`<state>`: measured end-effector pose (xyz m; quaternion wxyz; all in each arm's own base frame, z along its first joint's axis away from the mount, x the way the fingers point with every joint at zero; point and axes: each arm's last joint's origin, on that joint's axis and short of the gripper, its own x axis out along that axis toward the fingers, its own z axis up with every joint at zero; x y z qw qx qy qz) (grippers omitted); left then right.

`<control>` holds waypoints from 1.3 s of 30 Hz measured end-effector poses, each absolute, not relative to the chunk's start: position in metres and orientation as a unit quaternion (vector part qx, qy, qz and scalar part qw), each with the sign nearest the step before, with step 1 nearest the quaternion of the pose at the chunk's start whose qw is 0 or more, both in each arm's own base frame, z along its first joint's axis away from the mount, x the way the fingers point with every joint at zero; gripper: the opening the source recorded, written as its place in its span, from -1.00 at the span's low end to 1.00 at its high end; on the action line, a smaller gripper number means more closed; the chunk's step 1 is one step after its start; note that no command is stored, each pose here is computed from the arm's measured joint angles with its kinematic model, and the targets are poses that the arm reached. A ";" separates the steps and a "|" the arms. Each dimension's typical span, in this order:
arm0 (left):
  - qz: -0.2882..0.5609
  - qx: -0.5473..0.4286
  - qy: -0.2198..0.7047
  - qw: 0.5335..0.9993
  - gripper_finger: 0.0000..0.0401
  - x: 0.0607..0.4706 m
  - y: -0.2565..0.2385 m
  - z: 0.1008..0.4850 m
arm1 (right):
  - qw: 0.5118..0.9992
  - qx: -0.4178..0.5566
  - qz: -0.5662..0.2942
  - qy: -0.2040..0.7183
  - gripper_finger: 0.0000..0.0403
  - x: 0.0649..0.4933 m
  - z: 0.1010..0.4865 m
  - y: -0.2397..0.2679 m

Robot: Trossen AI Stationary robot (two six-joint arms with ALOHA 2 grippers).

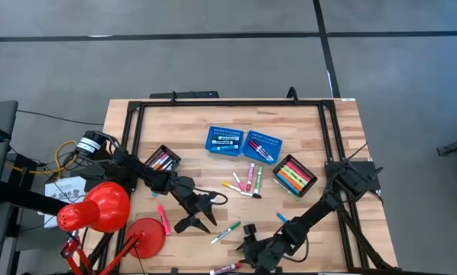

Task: Pick & Place Markers
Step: Put the red solvent marker into the left blue bin

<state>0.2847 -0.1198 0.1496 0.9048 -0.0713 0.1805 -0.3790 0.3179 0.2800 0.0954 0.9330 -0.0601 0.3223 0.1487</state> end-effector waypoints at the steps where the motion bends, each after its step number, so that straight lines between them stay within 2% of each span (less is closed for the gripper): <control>1: -0.379 -0.071 0.181 0.905 -0.19 0.285 -0.120 0.150 | 0.931 -0.064 0.147 0.329 -0.13 0.317 0.096 0.279; 9: -0.379 -0.073 0.181 0.905 -0.19 0.285 -0.120 0.150 | 0.931 -0.038 0.161 0.325 -0.13 0.307 0.128 0.283; 18: -0.378 -0.074 0.181 0.905 -0.19 0.285 -0.120 0.150 | 0.932 -0.033 0.176 0.316 -0.13 0.305 0.108 0.294; 22: -0.376 -0.074 0.181 0.906 -0.19 0.285 -0.120 0.150 | 0.934 -0.063 0.166 0.311 -0.13 0.309 0.095 0.291; 32: -0.370 -0.074 0.181 0.908 -0.19 0.285 -0.120 0.150 | 0.931 -0.099 0.167 0.309 -0.13 0.315 0.094 0.284; 39: -0.361 -0.118 0.199 0.903 -0.19 0.285 -0.120 0.150 | 0.932 -0.124 0.160 0.300 -0.13 0.326 0.096 0.274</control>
